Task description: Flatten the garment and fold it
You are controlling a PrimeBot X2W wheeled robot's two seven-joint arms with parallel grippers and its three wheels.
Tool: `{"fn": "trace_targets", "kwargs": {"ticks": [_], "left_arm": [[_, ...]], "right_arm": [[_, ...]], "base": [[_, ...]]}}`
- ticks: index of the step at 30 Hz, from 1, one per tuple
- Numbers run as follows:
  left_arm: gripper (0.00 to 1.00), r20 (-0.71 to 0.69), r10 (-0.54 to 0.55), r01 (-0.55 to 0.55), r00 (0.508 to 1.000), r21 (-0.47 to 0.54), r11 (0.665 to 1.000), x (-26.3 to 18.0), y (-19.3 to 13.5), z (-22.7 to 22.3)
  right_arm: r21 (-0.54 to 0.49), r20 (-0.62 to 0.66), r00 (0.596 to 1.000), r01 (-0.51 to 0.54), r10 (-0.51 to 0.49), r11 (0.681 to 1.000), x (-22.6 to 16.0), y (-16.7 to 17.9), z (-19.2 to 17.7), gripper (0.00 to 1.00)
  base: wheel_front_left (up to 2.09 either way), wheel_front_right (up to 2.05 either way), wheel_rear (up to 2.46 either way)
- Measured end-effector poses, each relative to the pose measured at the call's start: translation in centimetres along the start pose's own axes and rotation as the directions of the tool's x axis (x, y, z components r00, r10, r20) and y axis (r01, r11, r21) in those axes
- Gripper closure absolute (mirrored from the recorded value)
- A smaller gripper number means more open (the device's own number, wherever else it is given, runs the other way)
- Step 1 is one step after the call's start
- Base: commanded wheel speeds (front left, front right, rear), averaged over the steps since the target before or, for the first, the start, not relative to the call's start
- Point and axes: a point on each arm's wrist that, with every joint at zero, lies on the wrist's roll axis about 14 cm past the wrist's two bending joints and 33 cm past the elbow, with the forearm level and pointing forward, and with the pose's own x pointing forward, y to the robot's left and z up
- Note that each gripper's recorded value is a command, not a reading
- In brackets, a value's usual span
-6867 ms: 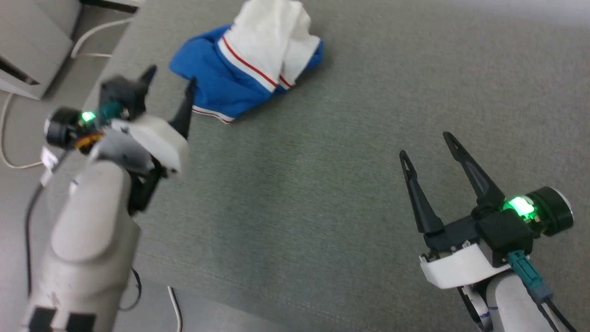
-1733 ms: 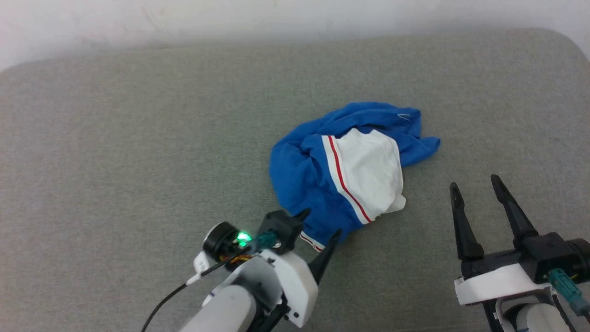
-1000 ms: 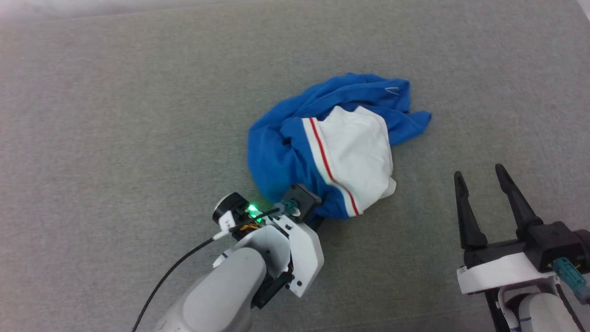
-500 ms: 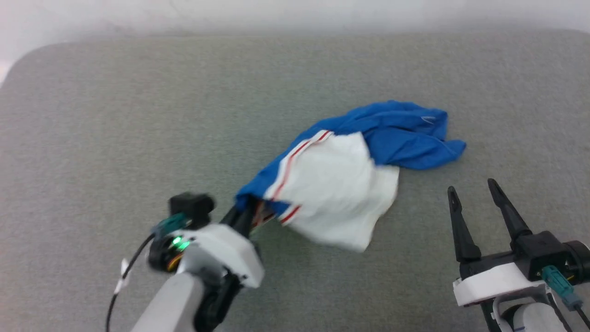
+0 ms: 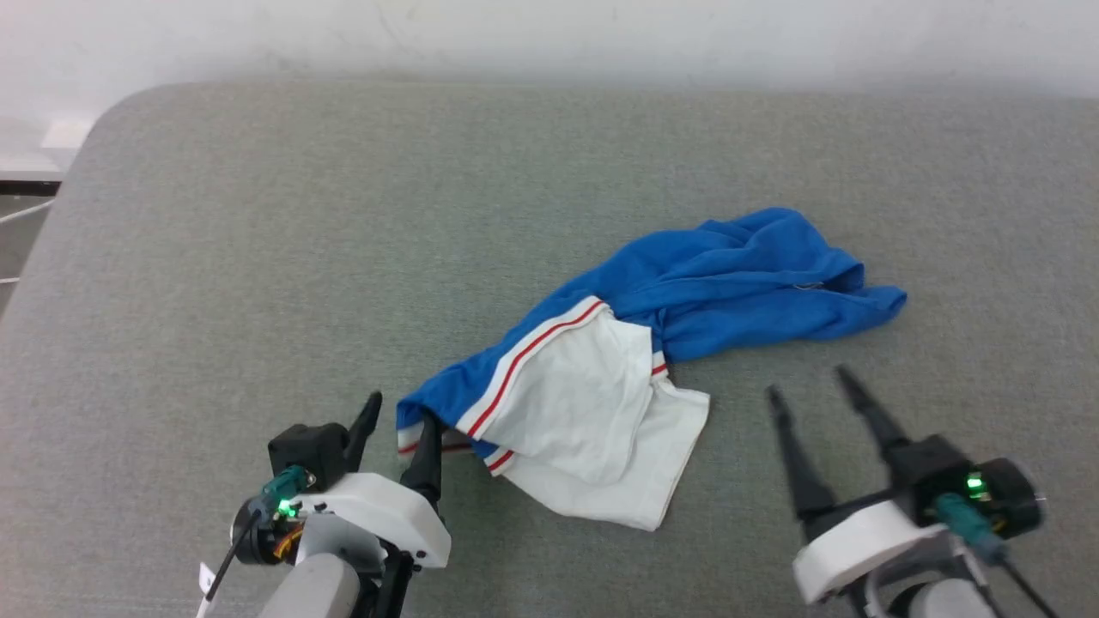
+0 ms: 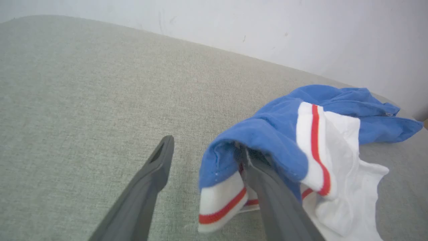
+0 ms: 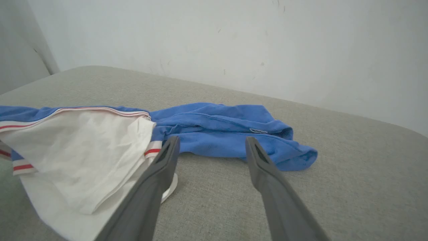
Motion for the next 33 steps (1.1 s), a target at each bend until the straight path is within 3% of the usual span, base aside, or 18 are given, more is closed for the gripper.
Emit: {"fn": "trace_targets", "kwargs": {"ticks": [6,12,20,24,25,26,27,33], "left_arm": [[0.0,0.148,-0.046,0.027,0.988,0.13,0.991,-0.9,-0.4,3.6],[0.0,0.291,-0.071,0.013,0.954,0.197,0.98,-2.3,-1.2,7.8],[0.0,0.302,-0.043,-0.017,0.952,0.192,0.981,-3.6,-0.7,7.5],[0.0,0.301,-0.036,-0.022,0.953,0.189,0.982,-3.8,-0.5,7.4],[0.0,0.302,-0.028,-0.03,0.953,0.187,0.982,-3.8,-0.3,7.4],[0.0,0.302,-0.022,-0.035,0.953,0.183,0.982,-3.8,-0.2,7.4],[0.0,0.301,-0.018,-0.038,0.953,0.181,0.983,-3.8,-0.1,7.4],[0.0,0.297,-0.022,-0.036,0.955,0.187,0.982,-3.6,-0.1,7.2]], "right_arm": [[0.011,-0.186,0.96,-0.213,0.211,0.977,-0.4,5.1,-2.7,0.0],[-0.01,-0.404,0.829,-0.426,0.386,0.905,-1.2,8.8,-6.1,0.0],[-0.038,-0.584,0.665,-0.596,0.466,0.802,-1.0,11.2,-9.7,0.0],[-0.029,-0.643,0.607,-0.629,0.467,0.777,-0.7,11.4,-11.4,0.0],[-0.026,-0.65,0.599,-0.633,0.468,0.774,-0.5,11.5,-11.6,0.09],[-0.025,-0.651,0.595,-0.637,0.471,0.771,-0.2,11.6,-11.6,0.64],[-0.025,-0.65,0.596,-0.637,0.471,0.771,0.1,11.6,-11.7,1.0],[-0.021,-0.625,0.645,-0.578,0.441,0.816,1.4,9.8,-11.5,1.0]], "base": [[0.0,0.0,0.0],[0.0,0.0,0.0],[0.0,0.0,0.0],[0.0,0.0,0.0],[0.0,0.0,0.0],[0.0,0.0,0.0],[0.0,0.0,0.0],[0.0,0.0,0.0]]}}
